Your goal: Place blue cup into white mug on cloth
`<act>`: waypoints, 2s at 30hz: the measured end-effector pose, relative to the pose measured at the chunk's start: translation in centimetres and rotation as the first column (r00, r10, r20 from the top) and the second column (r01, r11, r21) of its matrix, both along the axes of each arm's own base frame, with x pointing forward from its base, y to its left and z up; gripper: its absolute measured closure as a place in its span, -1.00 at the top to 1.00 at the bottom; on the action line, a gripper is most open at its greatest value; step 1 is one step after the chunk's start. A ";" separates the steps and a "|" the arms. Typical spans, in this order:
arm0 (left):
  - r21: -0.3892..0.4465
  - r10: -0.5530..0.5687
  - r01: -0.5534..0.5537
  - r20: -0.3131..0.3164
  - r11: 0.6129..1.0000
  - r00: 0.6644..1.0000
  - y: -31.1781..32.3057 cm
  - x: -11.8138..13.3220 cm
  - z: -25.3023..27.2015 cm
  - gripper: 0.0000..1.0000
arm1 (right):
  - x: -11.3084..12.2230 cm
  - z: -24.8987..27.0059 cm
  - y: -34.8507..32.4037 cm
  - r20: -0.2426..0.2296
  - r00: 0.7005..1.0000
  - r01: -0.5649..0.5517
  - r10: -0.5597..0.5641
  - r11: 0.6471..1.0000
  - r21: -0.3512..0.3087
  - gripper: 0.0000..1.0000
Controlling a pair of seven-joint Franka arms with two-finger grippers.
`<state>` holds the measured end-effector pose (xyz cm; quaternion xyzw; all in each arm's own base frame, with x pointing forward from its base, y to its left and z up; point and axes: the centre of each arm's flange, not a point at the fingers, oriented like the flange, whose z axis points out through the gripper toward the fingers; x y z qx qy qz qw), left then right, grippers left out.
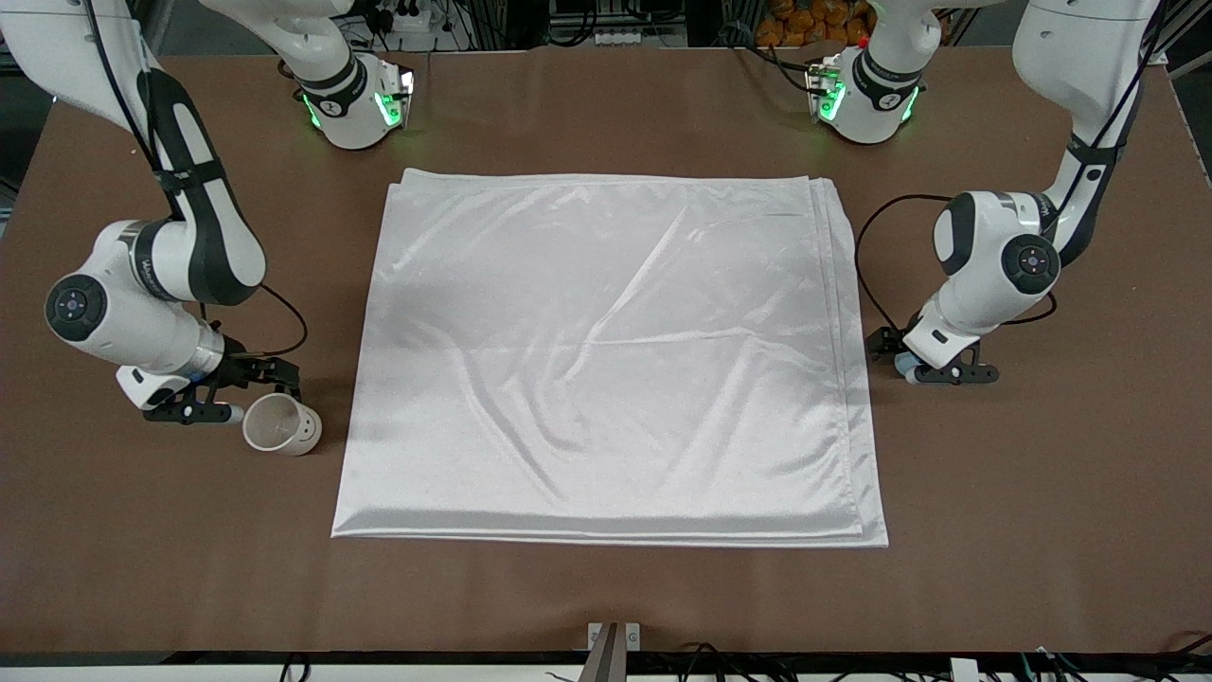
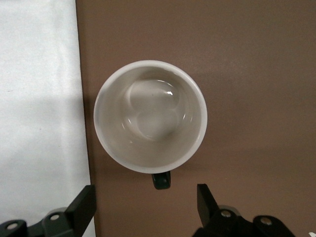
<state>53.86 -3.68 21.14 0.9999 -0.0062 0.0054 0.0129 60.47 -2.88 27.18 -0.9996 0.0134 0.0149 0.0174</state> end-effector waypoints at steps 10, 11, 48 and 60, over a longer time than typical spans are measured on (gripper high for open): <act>0.010 -0.019 0.019 -0.001 1.000 1.000 0.0 0.0 -0.5 0.09 | 0.1 -2.2 0.0 -0.006 1.000 0.000 0.000 1.000 0.000 0.76; 0.011 -0.020 0.020 -0.001 1.000 1.000 0.1 0.0 -0.5 0.00 | 0.1 -2.3 0.0 -0.006 1.000 -0.001 0.001 1.000 0.000 0.76; 0.049 -0.050 0.046 0.093 0.998 0.994 1.7 2.2 5.4 -0.92 | 2.9 1.4 2.0 0.022 0.999 -0.039 0.039 0.999 0.014 -0.62; 0.071 -0.094 0.086 0.117 0.994 0.989 2.5 4.0 12.6 -0.92 | 3.8 8.2 8.3 -0.003 0.999 -0.046 0.046 0.998 0.032 -0.62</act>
